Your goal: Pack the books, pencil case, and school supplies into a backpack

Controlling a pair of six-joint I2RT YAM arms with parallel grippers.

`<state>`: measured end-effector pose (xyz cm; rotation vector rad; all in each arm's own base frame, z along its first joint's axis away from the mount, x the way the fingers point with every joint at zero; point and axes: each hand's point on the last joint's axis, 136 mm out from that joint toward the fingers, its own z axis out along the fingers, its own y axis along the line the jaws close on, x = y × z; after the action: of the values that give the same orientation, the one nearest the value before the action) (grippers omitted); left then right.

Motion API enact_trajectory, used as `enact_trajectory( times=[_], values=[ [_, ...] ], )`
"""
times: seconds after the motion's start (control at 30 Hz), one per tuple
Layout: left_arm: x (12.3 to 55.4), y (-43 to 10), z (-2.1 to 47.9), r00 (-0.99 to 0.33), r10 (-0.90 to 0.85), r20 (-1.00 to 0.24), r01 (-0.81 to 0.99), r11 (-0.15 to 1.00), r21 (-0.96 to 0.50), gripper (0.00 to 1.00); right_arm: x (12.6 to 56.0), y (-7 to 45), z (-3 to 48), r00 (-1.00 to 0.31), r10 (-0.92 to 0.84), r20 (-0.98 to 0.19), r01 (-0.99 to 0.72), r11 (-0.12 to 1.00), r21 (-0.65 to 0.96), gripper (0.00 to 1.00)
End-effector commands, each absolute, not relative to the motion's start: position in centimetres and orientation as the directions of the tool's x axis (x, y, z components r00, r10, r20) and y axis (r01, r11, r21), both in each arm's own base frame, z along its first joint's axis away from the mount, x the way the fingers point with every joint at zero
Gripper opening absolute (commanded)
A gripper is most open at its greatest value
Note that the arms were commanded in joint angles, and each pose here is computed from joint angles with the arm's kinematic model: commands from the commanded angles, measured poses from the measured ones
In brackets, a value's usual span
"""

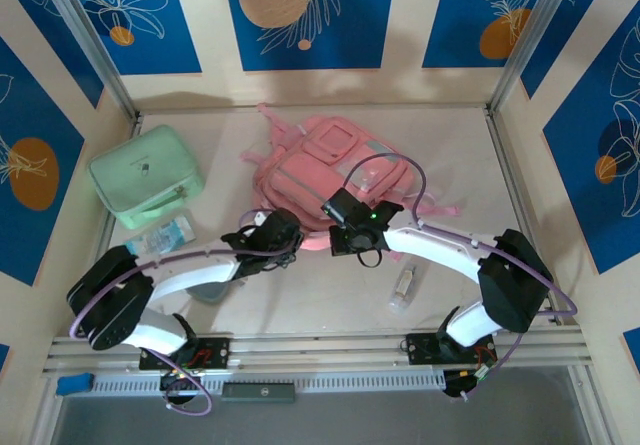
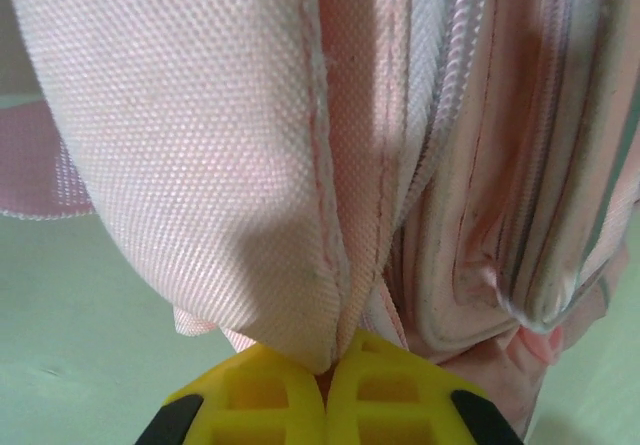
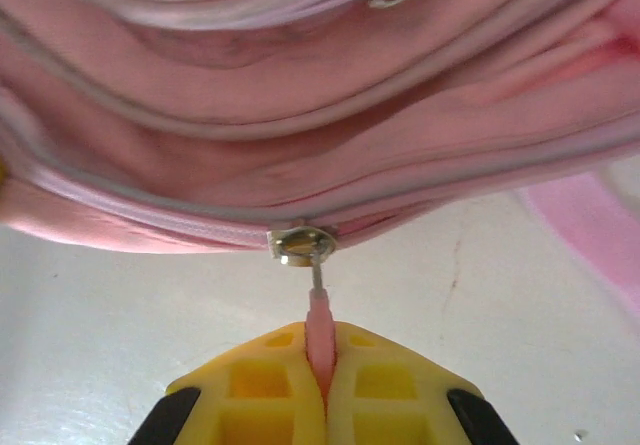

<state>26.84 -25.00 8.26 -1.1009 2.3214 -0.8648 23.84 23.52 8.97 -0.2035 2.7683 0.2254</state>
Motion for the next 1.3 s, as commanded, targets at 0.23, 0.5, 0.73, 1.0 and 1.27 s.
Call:
enact_trajectory(
  times=[0.23, 0.5, 0.73, 1.0, 1.27],
  values=[
    [26.9, -17.3, 8.2, -0.622, -0.754, -0.214, -0.467, 0.576, -0.672, 0.00, 23.9, 18.0, 8.8, -0.944, -0.042, -0.327, -0.024, 0.998, -0.057, 0.00],
    [26.7, -15.1, 7.9, -0.656, -0.727, -0.202, -0.460, 0.598, -0.657, 0.00, 23.7, 15.7, 8.7, -0.957, 0.056, -0.285, 0.079, 0.994, -0.070, 0.00],
    [27.3, -15.5, 10.3, -0.686, -0.681, -0.255, -0.375, 0.631, -0.679, 0.00, 21.3, 21.4, 9.0, -0.967, -0.112, -0.229, -0.123, 0.992, 0.034, 0.00],
    [26.8, -16.2, 12.6, -0.732, -0.591, -0.339, -0.235, 0.687, -0.688, 0.49, 20.8, 21.7, 10.3, -0.959, -0.087, -0.271, -0.120, 0.987, 0.110, 0.37],
    [24.7, -15.9, 14.7, -0.750, -0.517, -0.414, -0.152, 0.743, -0.652, 0.55, 22.6, 21.2, 13.0, -0.970, 0.097, -0.224, -0.004, 0.910, 0.414, 0.47]
  ],
)
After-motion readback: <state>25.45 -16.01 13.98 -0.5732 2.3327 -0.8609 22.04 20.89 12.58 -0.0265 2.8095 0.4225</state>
